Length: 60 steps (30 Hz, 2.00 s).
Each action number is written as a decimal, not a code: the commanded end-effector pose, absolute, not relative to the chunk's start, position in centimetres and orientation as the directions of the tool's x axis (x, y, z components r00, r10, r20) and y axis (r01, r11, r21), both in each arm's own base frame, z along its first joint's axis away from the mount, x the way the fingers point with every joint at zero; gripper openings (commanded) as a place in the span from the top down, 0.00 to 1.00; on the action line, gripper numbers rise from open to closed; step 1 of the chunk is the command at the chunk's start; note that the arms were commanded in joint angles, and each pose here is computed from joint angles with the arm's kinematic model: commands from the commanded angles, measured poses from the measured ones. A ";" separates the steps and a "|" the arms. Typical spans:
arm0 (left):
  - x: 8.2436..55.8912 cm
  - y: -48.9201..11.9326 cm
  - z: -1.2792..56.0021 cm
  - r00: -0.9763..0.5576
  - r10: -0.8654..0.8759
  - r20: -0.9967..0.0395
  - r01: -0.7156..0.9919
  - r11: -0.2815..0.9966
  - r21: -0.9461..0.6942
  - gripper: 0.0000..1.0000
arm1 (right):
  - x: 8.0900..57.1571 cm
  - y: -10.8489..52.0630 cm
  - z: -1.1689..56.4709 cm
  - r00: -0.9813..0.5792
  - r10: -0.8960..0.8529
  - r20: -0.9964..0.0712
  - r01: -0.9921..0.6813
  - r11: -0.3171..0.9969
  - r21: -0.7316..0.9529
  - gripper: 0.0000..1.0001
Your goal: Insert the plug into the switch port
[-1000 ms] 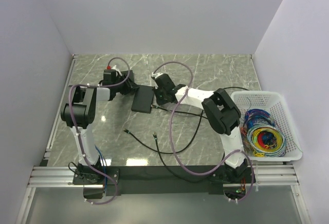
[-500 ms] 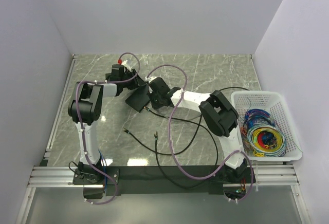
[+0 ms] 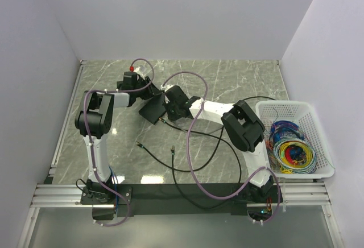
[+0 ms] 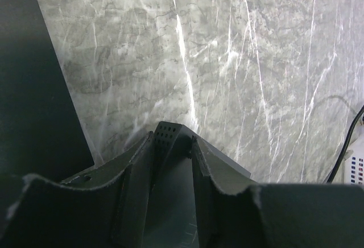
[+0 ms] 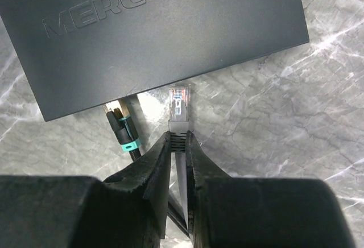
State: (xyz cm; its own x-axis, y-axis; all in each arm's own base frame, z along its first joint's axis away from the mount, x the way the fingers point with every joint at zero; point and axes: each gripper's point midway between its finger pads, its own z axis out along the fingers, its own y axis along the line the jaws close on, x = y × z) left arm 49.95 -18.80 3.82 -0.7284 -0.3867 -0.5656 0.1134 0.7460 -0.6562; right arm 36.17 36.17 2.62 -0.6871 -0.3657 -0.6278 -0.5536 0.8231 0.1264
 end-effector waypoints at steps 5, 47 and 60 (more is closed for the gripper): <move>47.9 -17.3 1.3 -0.768 -0.355 -0.533 0.049 0.797 -0.602 0.63 | 37.4 37.5 6.8 -0.638 -0.353 -0.685 -0.576 0.809 0.120 1.00; 46.5 -18.1 0.7 -0.794 -0.329 -0.510 0.057 0.797 -0.602 0.64 | 38.9 39.1 4.9 -0.659 -0.352 -0.665 -0.561 0.819 0.122 1.00; 44.3 -19.5 -0.7 -0.825 -0.289 -0.486 0.080 0.791 -0.606 0.64 | 39.7 40.7 7.6 -0.567 -0.367 -0.737 -0.621 0.779 0.090 1.00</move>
